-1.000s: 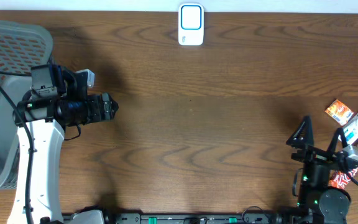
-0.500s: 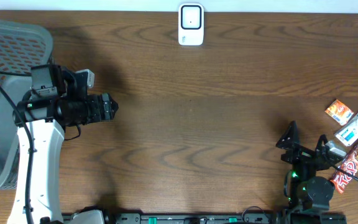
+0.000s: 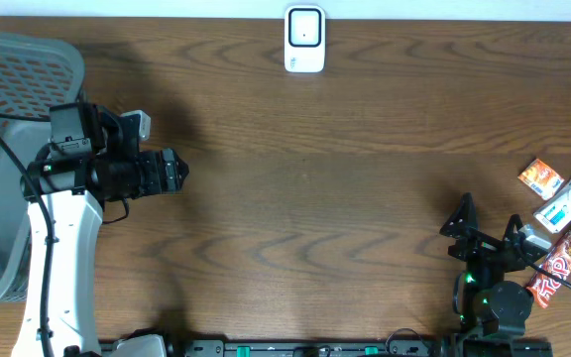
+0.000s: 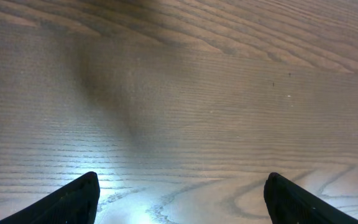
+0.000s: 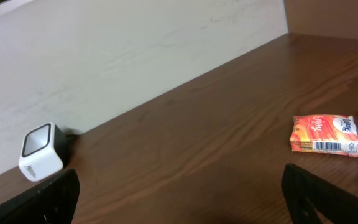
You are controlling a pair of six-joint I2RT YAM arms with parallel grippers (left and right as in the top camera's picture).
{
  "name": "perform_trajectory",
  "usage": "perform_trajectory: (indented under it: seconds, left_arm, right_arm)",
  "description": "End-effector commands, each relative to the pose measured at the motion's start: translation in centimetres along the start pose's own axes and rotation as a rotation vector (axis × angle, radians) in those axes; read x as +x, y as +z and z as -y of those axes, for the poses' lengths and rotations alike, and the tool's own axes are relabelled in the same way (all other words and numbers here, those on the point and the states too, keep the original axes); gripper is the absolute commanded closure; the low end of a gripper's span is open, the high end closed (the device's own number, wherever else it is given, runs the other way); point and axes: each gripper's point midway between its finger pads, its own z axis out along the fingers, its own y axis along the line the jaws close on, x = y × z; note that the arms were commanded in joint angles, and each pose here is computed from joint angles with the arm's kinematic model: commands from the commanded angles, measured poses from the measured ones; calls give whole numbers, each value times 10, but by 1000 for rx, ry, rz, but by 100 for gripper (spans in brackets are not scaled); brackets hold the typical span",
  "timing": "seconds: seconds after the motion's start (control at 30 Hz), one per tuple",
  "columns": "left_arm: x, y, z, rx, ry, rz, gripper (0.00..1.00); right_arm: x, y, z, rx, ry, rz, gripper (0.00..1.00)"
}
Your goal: Scan the item barcode
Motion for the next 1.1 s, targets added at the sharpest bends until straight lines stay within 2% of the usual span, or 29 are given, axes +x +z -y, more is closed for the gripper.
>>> perform_trajectory:
  seconds: [0.0, 0.43, 0.57, 0.73, 0.87, 1.07]
  left_arm:
    - [-4, -2, 0, -9, 19, 8, 15]
    - [-5, -3, 3, 4, 24, 18, 15]
    - [-25, -11, 22, 31, 122, 169, 15]
    - [-49, -48, 70, 65, 379, 507, 15]
    - [-29, -77, 82, 46, 469, 659, 15]
    - [5, -85, 69, 3, 472, 742, 15]
  right_arm:
    - [0, 0, 0, 0, 9, 5, 1]
    - [0, 0, 0, 0, 9, 5, 1]
    - [0, 0, 0, 0, 9, 5, 1]
    - [0, 0, 0, 0, 9, 5, 1]
    - [0, 0, 0, 0, 9, 5, 1]
    - [0, 0, 0, 0, 9, 5, 1]
